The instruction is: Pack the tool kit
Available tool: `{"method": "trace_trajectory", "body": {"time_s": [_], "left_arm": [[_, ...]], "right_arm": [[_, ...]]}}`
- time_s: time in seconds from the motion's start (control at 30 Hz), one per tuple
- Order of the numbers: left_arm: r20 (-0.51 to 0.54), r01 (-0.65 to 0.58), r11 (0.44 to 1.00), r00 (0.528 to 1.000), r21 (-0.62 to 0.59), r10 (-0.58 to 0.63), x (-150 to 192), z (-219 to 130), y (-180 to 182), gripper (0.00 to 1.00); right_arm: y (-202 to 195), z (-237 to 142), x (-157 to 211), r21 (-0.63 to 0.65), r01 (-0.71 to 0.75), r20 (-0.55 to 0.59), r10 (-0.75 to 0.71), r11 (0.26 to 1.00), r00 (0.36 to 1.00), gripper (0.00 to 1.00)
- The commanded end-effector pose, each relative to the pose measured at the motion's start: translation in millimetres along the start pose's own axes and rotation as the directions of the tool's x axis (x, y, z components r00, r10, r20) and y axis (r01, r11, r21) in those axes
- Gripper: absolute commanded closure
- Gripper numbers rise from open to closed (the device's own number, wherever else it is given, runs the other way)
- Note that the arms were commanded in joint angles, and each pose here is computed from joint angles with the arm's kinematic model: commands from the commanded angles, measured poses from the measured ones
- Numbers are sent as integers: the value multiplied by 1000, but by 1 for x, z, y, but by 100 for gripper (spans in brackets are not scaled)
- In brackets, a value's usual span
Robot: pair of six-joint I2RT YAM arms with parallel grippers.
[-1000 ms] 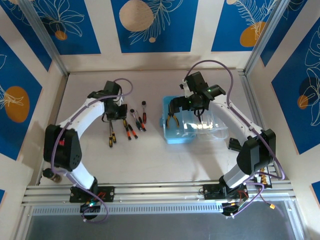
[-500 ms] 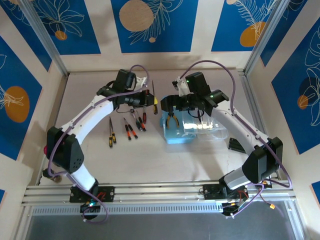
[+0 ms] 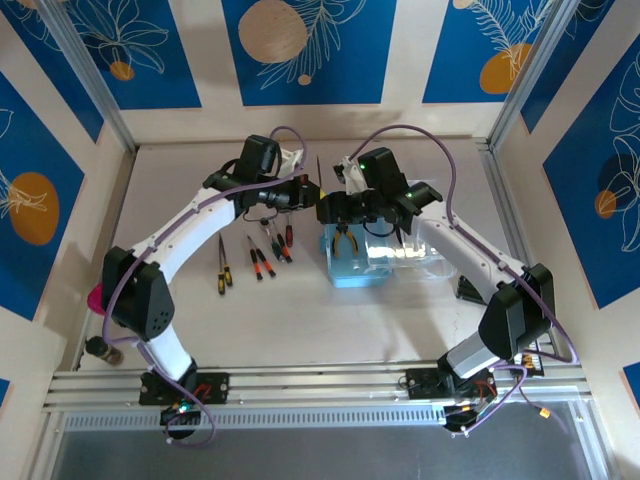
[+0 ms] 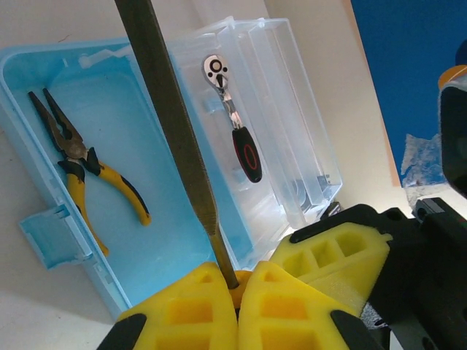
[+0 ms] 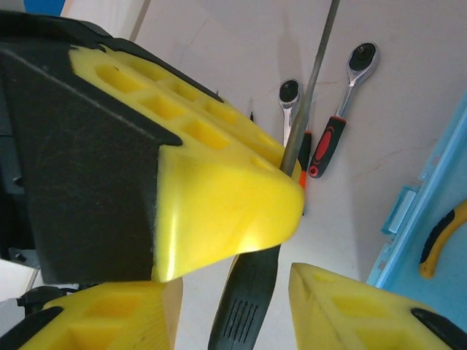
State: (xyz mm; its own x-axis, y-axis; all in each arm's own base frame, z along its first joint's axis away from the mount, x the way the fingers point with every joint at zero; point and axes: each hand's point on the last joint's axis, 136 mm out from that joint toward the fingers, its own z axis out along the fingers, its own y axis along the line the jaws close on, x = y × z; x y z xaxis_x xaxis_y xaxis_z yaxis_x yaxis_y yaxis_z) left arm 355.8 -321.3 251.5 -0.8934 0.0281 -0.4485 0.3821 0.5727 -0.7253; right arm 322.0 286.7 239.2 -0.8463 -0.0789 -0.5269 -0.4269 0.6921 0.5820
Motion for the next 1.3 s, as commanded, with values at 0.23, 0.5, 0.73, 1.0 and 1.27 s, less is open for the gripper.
{"method": "trace_trajectory", "body": {"time_s": [0.23, 0.5, 0.73, 1.0, 1.27], "left_arm": [[29, -48, 997, 998, 63, 47, -5, -12, -27, 100], [59, -103, 981, 992, -163, 114, -15, -39, 3, 80], [136, -42, 941, 986, -337, 93, -39, -98, 49, 32], [153, 76, 837, 988, -542, 10, -16, -157, 118, 0], [34, 84, 681, 996, -728, -87, 38, -167, 179, 0]], "right_arm": [[1, 2, -2, 8, 1, 4, -1, 1000, 1000, 86], [-20, -34, -1, 99, 4, 29, -7, 995, 1000, 100], [-88, -89, 12, 267, -113, 57, 102, 957, 993, 100], [-160, -131, 42, 509, -140, -25, 178, 849, 984, 100], [-198, -130, 60, 654, -41, -171, 200, 756, 965, 100]]}}
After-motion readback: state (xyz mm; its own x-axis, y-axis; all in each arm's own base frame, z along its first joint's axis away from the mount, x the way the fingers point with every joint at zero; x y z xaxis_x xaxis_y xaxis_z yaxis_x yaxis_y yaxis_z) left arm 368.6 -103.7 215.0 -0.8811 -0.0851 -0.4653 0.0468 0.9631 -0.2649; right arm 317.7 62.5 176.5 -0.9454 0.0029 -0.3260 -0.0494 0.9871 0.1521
